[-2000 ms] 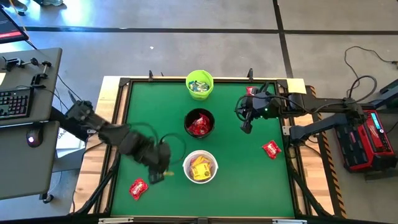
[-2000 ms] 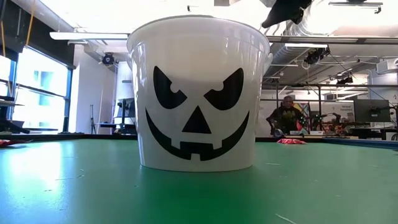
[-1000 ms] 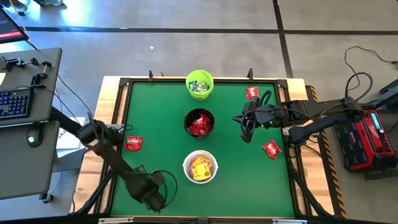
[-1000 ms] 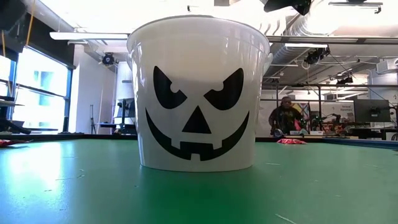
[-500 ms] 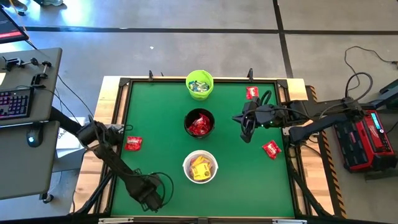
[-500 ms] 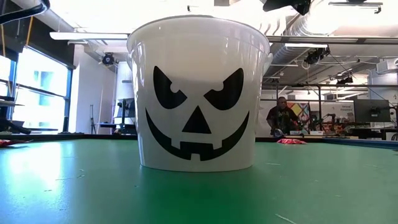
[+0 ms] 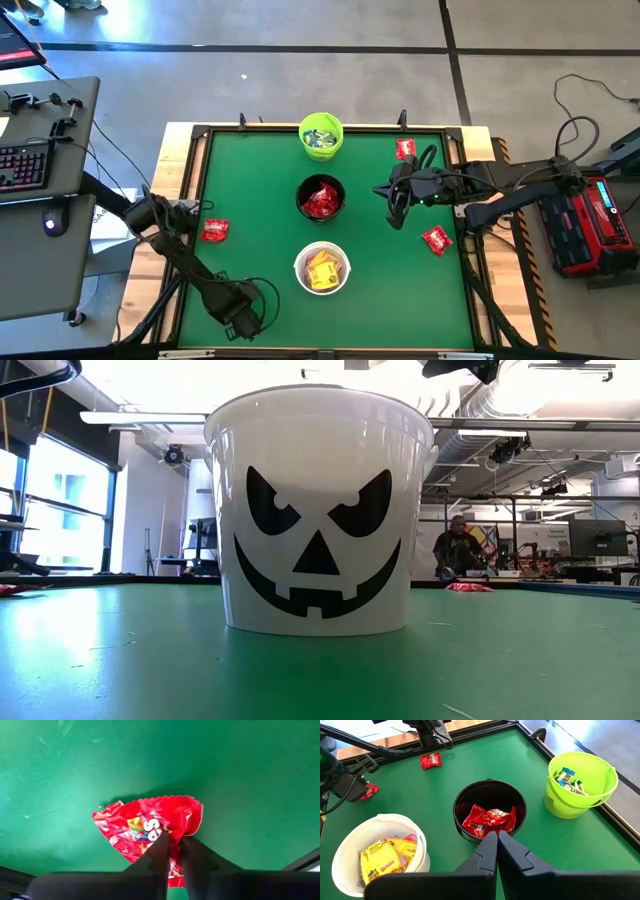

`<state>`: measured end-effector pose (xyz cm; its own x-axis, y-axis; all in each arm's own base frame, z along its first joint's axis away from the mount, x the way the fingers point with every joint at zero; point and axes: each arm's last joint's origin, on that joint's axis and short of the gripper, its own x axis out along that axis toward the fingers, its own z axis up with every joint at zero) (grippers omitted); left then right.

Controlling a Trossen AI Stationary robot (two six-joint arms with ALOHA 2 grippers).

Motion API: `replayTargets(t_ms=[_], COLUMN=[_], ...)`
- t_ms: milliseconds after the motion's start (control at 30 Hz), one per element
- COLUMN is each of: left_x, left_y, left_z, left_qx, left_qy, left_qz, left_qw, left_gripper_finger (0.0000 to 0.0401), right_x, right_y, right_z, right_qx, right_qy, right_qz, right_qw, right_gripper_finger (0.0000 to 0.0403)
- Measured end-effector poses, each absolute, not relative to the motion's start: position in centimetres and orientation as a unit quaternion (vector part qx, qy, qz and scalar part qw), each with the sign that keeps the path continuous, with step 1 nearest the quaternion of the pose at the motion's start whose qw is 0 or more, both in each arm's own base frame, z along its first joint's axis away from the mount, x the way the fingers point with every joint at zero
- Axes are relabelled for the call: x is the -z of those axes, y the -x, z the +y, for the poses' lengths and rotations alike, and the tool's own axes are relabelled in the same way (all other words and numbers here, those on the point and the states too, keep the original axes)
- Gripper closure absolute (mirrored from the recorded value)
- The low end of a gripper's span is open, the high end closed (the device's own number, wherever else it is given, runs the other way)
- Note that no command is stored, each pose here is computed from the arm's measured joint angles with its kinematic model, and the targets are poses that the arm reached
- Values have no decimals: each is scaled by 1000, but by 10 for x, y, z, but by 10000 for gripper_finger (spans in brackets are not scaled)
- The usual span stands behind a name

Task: Sort candy by brand, put in halloween buckets
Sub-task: Put the red chocolate into the black bucket

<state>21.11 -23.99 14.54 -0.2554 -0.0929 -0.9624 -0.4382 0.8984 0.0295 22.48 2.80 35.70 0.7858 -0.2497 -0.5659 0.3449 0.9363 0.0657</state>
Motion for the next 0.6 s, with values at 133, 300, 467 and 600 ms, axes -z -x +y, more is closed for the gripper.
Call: replayTargets(t_ms=[133, 300, 467, 600], left_x=[-149, -162, -184, -208], left_y=[-211, -210, -214, -225], left_z=[-239, -234, -217, -192], left_qx=[-138, -135, -139, -137], left_qy=[168, 174, 187, 211], left_qz=[779, 773, 756, 719], left_qw=[589, 595, 612, 647], left_gripper_finger=[397, 398, 400, 400], right_x=[-357, -357, -357, -357], right_y=[-225, -225, -225, -225], right_z=[28, 28, 27, 24], right_qx=[157, 157, 167, 171], right_qy=[-81, -79, -46, -40], right_qz=[287, 287, 287, 288], right_qw=[942, 942, 942, 942], right_gripper_finger=[403, 403, 403, 403])
